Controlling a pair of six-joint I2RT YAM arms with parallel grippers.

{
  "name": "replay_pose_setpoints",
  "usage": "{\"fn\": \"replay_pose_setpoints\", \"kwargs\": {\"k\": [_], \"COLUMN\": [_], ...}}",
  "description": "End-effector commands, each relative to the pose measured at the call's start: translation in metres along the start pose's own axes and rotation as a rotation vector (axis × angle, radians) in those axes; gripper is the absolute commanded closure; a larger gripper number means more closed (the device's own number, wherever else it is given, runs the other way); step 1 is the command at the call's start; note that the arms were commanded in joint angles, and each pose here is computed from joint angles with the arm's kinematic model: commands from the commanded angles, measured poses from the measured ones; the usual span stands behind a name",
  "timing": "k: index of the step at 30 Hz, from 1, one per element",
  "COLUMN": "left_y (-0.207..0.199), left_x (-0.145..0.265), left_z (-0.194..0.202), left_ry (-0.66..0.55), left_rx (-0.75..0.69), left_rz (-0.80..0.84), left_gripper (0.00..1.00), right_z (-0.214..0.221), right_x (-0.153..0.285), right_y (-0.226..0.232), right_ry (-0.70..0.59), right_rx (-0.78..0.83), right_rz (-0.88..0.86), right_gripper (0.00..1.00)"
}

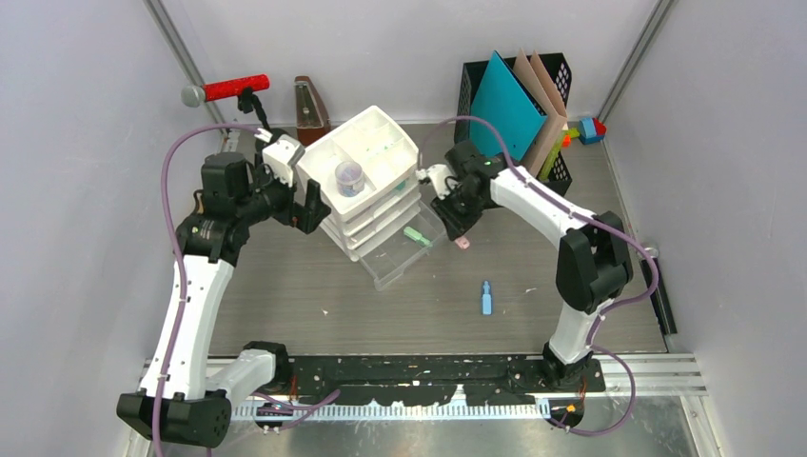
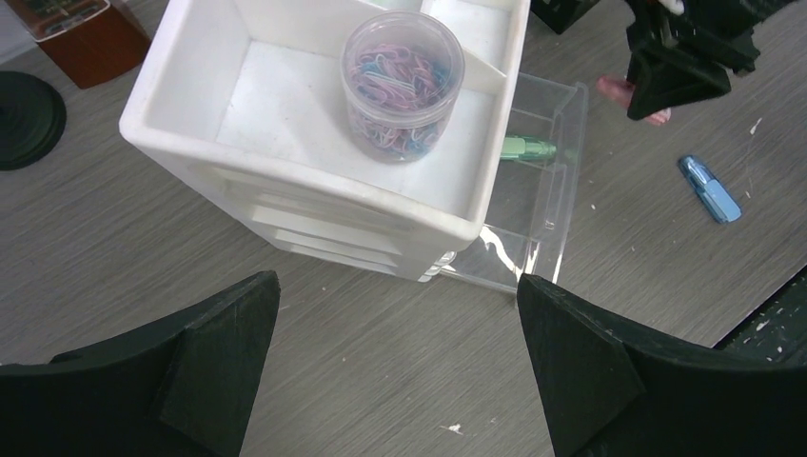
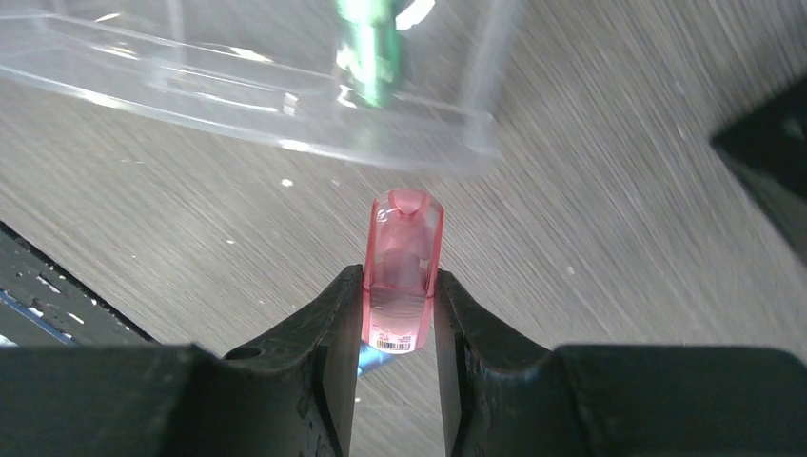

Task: Organize the desk
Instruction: Place the stationery in the drawer.

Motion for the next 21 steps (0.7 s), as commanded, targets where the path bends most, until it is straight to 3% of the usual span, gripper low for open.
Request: {"fn": "replay_pose_setpoints", "kwargs": {"k": [1, 9, 21], "left_y": [0.008, 0.014, 0.014], "left_x": [0.013, 0.020, 0.020], "left_z": [-0.014, -0.018, -0.016], "left_ry": [-0.037, -0.042, -0.035], "left_rx": [-0.017, -0.013, -0.030], "left_rz": [-0.073, -0.123, -0.128], "left_gripper": [0.00, 0.00, 0.00], "right_z": [-0.034, -0.070, -0.096], "right_x": [0.014, 0.014, -0.008], "right_y": [0.032, 0.077, 0.110], "right_ry": [-0.122, -0.194, -0.222], "right_rx": [0.228, 0.523, 0.660], "right_rz": [-0.002, 0.022, 0.028], "right_gripper": [0.82, 0.81, 0.73]}}
Point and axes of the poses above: each gripper's point midway between its finger pads, its own x axis back along the fingers, its own y axis along the line the jaws close on, z = x × y, the point moved 1 cm from there along x, back along the fingers, and after that the axes turned 7 degrees about -x, right-handed, at the moved point
